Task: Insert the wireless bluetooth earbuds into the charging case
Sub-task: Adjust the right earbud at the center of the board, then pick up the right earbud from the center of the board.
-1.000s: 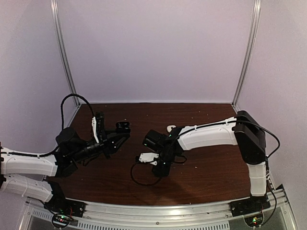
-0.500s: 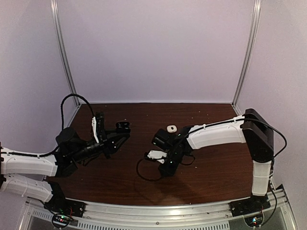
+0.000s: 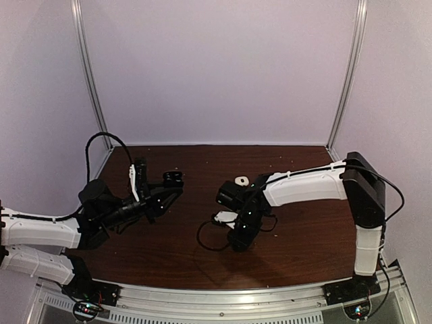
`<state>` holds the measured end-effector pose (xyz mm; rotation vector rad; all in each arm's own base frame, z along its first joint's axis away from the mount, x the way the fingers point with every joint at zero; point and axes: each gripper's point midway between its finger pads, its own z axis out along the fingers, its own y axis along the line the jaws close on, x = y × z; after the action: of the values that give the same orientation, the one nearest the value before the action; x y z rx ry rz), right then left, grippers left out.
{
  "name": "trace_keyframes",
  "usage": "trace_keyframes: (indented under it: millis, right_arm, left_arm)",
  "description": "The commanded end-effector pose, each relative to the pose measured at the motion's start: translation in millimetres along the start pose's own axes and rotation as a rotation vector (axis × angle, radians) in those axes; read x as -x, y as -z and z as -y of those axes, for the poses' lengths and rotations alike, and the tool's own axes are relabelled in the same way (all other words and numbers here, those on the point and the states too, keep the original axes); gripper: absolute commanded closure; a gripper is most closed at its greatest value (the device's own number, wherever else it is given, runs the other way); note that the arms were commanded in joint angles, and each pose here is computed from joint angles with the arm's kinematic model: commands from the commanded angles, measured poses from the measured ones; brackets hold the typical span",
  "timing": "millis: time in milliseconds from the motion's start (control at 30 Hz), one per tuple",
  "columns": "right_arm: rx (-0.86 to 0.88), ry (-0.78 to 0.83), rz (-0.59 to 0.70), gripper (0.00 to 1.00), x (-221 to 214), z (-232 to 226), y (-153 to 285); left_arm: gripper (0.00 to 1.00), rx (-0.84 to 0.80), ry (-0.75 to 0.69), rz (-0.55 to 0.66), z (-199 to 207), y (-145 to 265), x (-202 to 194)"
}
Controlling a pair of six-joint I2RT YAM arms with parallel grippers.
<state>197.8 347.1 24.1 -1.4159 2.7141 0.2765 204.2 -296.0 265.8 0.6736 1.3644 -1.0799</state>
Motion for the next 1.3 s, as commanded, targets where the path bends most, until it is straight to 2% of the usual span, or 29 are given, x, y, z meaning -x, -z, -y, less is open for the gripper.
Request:
trace_keyframes:
  millis: [0, 333, 900, 1267]
  right_arm:
    - [-0.089, 0.080, -0.074, 0.59, -5.1, 9.0, 0.8]
    - [-0.101, 0.162, -0.102, 0.60, 8.2, 1.5, 0.1]
    - [-0.130, 0.190, -0.161, 0.79, 5.3, 1.4, -10.3]
    - [-0.144, 0.183, -0.085, 0.90, 19.0, 2.2, 2.1]
  left_arm:
    - [0.93, -0.004, -0.040, 0.059, 1.8, 4.1, 16.2]
    - [0.93, 0.001, -0.042, 0.061, 1.7, 6.7, 16.3]
    - [0.93, 0.008, -0.044, 0.061, 1.1, 9.3, 15.7]
    - [0.93, 0.013, -0.041, 0.060, -0.1, 7.8, 15.4]
